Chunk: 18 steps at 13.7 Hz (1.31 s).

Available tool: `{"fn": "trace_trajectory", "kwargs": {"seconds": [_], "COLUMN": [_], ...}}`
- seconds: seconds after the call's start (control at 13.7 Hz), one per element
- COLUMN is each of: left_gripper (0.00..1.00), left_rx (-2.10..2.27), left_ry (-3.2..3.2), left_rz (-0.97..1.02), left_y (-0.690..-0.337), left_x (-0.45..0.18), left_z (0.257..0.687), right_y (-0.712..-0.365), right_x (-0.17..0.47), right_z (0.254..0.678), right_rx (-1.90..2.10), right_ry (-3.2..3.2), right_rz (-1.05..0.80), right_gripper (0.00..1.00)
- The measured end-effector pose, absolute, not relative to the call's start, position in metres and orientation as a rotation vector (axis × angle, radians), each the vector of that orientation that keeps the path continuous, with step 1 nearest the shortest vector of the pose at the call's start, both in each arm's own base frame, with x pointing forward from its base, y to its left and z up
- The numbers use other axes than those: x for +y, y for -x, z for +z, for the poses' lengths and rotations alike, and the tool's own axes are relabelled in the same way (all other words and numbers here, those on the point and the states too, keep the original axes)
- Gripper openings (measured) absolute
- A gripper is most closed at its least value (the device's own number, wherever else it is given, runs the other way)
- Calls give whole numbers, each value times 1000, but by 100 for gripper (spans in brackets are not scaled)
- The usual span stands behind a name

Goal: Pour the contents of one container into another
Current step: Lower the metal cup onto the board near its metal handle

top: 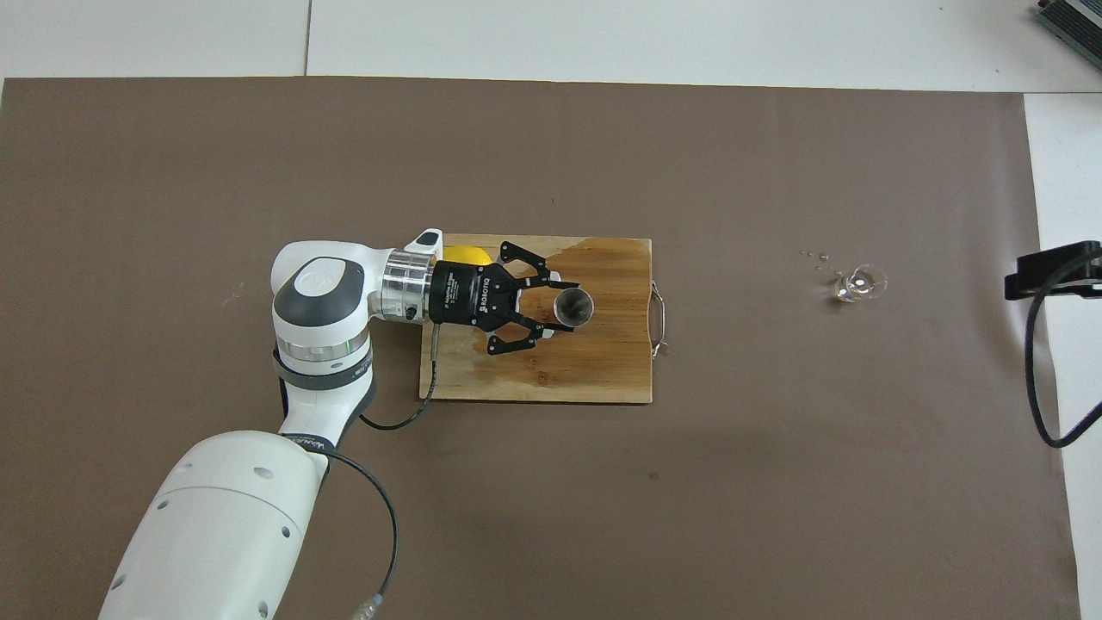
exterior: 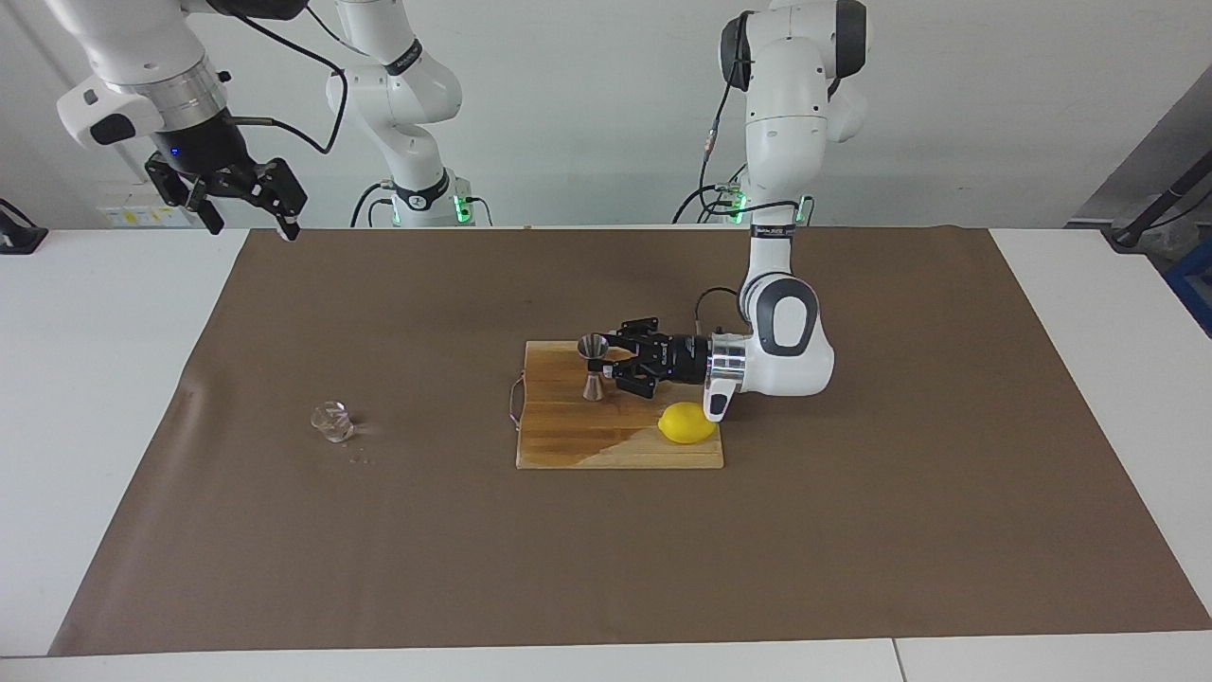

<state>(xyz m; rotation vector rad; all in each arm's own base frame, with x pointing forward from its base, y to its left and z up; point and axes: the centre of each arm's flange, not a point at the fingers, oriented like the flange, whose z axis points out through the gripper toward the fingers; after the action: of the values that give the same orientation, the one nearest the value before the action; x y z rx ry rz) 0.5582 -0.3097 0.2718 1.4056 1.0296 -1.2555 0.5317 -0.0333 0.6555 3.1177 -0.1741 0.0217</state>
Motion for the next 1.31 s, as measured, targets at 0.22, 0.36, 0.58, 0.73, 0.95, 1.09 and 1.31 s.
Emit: {"fn": "trace_trajectory", "kwargs": {"seconds": [0.22,0.36,0.58,0.73,0.95,1.09,1.31], "left_gripper": [49,49,49,49,49,49,49], "left_rx": [1024,1018,1010,1012,1020,1020,1021], "left_ry": [-1412,-1418,-1429,-1431,-1431,-1431,-1431], "left_rz": [-1231,-1214,-1189,-1185,-1181,-1180,-1178], "left_y": [-556,-556,-555,-555,-556,-555,-556], "left_x": [-305,-304,-300,-298,-297,-297,-297], "left_z": [266,263,257,255,250,250,251], "right_y": [-532,-532,-532,-532,-532,-532,-532], "right_x": [-33,-33,-33,-33,-33,-33,-33], "right_z": [655,655,655,655,655,655,655], "right_rx": [-174,-174,-174,-174,-174,-174,-174], "right_ry": [-3118,-3118,-3118,-3118,-3118,-3118,-3118], "right_rz": [22,22,22,22,22,22,22], "right_gripper": [100,100,100,100,100,100,100]}}
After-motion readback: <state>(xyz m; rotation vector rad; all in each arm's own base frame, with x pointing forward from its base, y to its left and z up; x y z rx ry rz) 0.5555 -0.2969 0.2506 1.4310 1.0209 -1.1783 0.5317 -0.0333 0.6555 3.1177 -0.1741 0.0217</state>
